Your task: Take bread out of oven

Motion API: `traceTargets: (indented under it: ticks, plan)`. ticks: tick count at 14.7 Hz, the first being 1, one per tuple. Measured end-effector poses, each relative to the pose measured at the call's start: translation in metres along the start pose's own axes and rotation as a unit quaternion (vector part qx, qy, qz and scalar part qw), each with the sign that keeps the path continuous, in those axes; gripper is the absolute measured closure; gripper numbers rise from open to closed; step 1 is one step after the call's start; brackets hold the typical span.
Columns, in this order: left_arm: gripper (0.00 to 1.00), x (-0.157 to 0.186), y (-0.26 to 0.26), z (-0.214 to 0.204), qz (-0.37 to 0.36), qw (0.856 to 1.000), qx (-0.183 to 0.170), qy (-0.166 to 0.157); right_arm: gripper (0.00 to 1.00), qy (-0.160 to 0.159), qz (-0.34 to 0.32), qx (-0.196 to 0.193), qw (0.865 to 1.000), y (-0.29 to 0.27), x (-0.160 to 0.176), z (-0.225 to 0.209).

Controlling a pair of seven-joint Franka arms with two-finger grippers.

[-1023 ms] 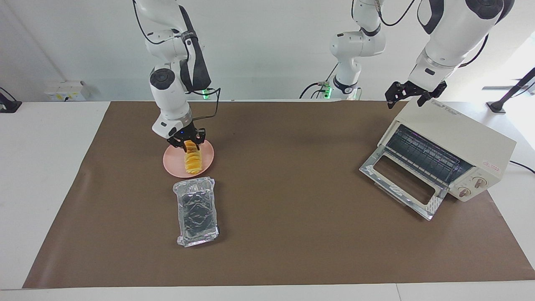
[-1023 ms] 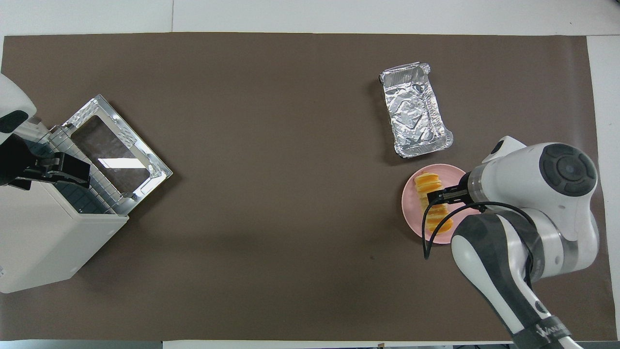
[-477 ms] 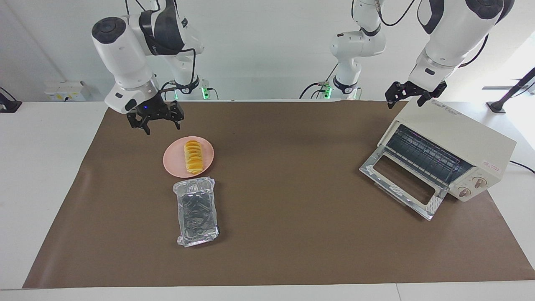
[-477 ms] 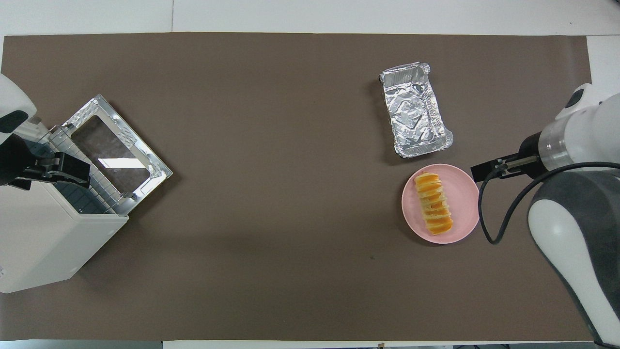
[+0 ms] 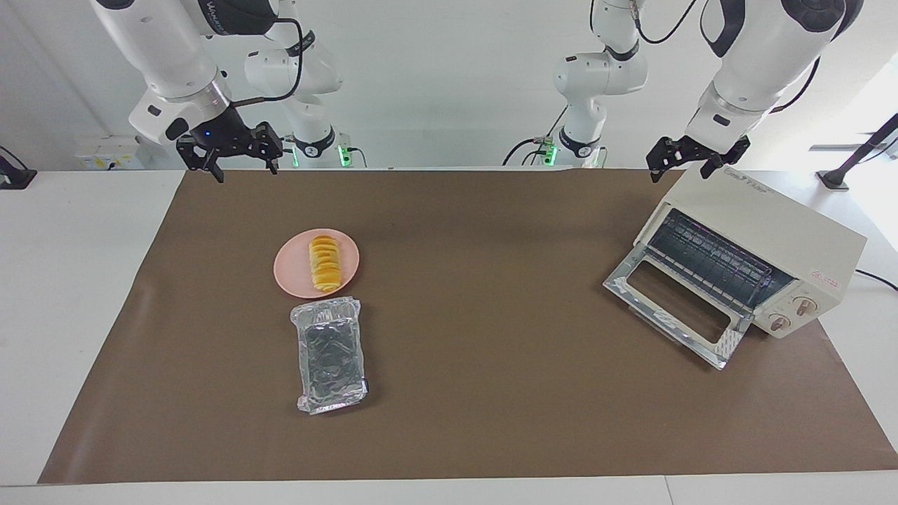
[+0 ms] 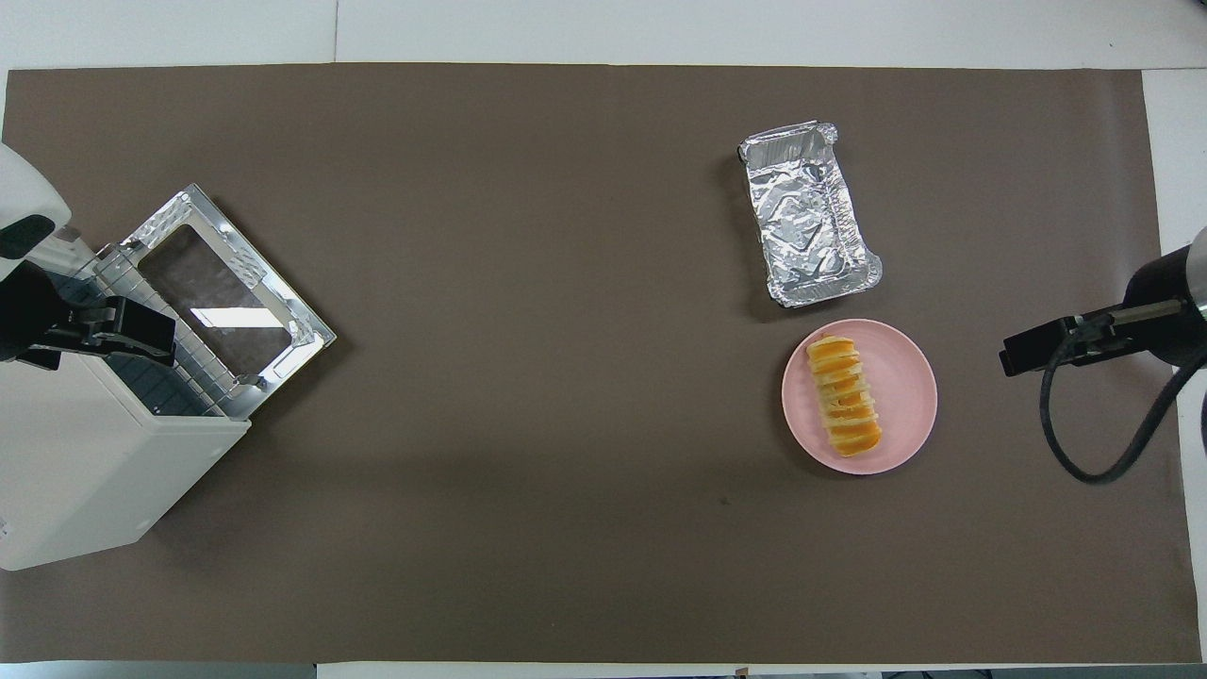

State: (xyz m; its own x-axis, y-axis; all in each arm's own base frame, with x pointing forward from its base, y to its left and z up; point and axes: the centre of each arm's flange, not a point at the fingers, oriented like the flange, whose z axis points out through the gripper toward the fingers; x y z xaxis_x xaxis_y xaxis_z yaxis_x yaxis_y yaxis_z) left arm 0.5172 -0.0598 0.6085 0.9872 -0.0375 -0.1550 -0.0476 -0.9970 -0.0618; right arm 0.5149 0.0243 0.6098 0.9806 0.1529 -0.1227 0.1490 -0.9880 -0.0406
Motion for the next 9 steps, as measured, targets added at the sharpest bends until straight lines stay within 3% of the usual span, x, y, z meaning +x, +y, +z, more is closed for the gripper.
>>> traceTargets:
  ticks: [5,9]
  plan:
    - [0.0,0.0,0.0,0.0,0.0,1.0,0.0,0.0,0.0,0.033,0.003,-0.003,0.999,0.006,0.018,0.005]
    - [0.0,0.0,0.0,0.0,0.0,1.0,0.0,0.0,0.0,0.029,0.004,-0.002,1.0,0.008,0.021,0.012]
